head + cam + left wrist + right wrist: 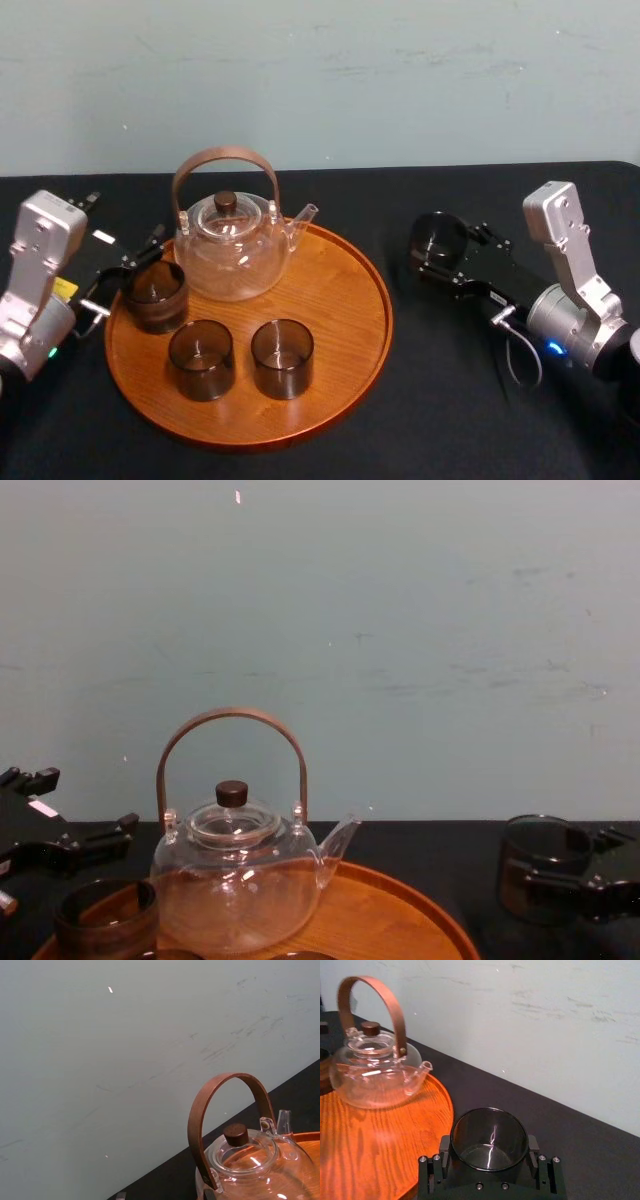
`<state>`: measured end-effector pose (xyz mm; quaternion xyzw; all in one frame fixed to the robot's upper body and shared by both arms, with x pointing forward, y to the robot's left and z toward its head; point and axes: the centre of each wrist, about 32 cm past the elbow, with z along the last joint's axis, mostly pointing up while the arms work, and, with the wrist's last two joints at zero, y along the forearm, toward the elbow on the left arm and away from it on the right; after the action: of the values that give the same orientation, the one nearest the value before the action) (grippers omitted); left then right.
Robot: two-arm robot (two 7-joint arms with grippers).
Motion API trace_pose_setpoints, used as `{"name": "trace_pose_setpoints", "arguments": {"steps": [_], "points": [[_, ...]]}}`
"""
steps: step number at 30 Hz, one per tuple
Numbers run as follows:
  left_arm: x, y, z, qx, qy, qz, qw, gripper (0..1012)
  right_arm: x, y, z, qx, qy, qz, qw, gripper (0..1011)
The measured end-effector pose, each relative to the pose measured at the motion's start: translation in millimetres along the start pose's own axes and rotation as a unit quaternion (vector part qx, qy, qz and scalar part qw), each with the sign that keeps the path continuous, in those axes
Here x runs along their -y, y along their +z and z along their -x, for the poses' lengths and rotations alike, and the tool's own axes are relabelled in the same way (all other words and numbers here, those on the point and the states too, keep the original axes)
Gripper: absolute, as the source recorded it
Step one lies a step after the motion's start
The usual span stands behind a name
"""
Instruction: Pick up the glass from the table and place it on the tray.
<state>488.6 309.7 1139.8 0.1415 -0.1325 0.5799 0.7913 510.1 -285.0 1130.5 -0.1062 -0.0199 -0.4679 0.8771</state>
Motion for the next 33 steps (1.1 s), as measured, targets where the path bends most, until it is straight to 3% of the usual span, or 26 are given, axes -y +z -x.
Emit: {"name": "trace_pose_setpoints", "arguments": {"steps": [9,19,33], "points": [[0.0,0.0,0.0,0.000,0.000,0.000,1.0000,1001,2.5,8.9,16.3,0.010,0.026,-0.015,0.9995,903],[0.0,0.0,0.0,0.000,0.000,0.000,1.0000,1001,-11.2,10.5,36.5,0.016,0.061,-0.020,0.9978,903],[0.0,0.0,0.0,0.000,0.000,0.000,1.0000,1002,-32.6,2.6,42.3,0.015,0.086,-0.017,0.9961,904]]}}
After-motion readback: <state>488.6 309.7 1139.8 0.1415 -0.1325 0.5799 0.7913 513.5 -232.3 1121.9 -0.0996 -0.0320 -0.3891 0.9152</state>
